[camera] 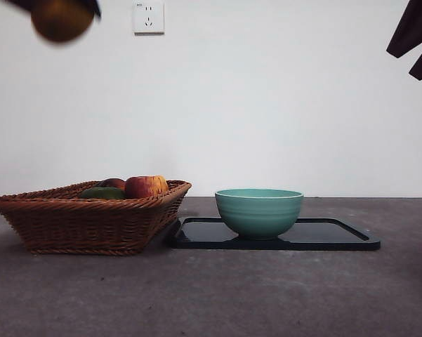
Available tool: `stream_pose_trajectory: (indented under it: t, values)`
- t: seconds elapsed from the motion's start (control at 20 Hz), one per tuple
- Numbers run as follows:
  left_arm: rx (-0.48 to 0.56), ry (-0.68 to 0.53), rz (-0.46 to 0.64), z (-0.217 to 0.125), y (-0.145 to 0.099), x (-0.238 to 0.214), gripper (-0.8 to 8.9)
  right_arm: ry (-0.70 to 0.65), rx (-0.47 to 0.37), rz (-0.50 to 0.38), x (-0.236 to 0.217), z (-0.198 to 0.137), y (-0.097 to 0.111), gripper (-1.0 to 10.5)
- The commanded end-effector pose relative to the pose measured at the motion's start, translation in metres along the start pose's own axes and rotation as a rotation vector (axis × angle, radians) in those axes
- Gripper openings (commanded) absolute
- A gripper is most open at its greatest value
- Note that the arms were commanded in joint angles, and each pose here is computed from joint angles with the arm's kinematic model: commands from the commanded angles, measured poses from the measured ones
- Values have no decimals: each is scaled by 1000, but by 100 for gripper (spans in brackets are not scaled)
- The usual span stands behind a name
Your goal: Pick up the wifruite, put it on the bowl, pick up the plate, put it on desk
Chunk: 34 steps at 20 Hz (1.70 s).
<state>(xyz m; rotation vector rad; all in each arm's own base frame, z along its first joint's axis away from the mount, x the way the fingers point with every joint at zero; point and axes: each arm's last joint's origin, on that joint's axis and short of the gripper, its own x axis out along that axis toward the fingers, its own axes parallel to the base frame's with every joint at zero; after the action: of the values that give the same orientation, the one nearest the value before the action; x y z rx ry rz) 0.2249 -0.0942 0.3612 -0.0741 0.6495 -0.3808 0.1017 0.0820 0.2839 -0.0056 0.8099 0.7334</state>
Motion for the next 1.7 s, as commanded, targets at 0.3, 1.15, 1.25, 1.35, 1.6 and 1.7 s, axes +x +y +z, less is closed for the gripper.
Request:
stream_pose_trajectory:
  t: [0.3, 1.15, 1.25, 1.35, 1.6, 1.7]
  values:
    - [-74, 67, 63, -39, 13, 73, 176, -1, -6, 3, 1, 2, 1, 198]
    - [-73, 276, 99, -83, 25, 180, 322, -1, -2, 3, 1, 2, 1, 198]
    - [-70, 287, 96, -84, 23, 180, 347, -1, -2, 3, 1, 2, 1, 198]
    - [-71, 288, 95, -81, 23, 176, 387, -1, -2, 3, 1, 2, 1, 198]
    - [-64, 153, 64, -54, 15, 131, 387, -2, -3, 3, 1, 2, 1, 198]
    - [-49, 98, 49, -43, 10, 99, 385, -12, -5, 5, 1, 3, 1, 198]
